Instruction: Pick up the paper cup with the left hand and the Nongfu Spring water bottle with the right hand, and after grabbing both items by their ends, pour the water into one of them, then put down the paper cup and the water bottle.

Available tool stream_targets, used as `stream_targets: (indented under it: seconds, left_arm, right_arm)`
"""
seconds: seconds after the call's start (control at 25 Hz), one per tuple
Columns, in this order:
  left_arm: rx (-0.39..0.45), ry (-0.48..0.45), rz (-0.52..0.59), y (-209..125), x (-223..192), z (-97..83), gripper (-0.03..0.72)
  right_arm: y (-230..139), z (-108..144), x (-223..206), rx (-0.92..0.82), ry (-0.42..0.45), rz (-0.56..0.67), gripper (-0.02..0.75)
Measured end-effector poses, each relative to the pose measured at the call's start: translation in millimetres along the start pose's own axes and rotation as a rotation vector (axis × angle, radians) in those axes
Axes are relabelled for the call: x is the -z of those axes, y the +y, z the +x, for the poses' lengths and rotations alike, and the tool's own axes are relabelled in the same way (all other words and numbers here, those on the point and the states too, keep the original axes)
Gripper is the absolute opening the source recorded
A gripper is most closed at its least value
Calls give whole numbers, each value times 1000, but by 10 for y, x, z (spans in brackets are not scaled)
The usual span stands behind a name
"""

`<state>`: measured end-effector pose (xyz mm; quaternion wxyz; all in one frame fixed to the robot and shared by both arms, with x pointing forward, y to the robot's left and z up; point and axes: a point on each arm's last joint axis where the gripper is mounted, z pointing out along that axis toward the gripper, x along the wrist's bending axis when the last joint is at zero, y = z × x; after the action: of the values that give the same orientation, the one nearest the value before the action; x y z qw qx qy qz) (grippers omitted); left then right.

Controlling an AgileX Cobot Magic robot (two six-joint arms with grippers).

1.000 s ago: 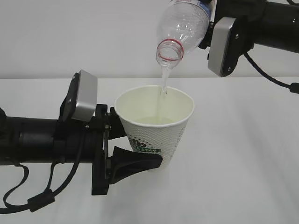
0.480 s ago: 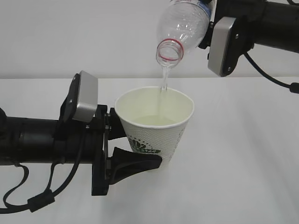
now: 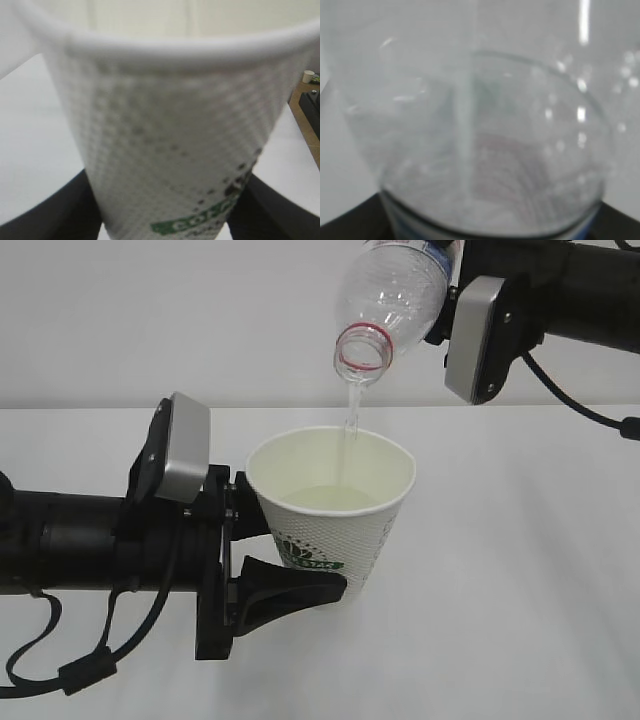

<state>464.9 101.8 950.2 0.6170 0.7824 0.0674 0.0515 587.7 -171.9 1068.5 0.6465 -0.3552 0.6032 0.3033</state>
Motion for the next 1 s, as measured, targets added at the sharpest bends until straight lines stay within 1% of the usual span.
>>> stream_targets:
  seconds: [1.0]
  left_arm:
    - [-1, -1, 1, -1, 0, -1, 499]
  right_arm:
    - [0, 0, 0, 0, 0, 0, 449]
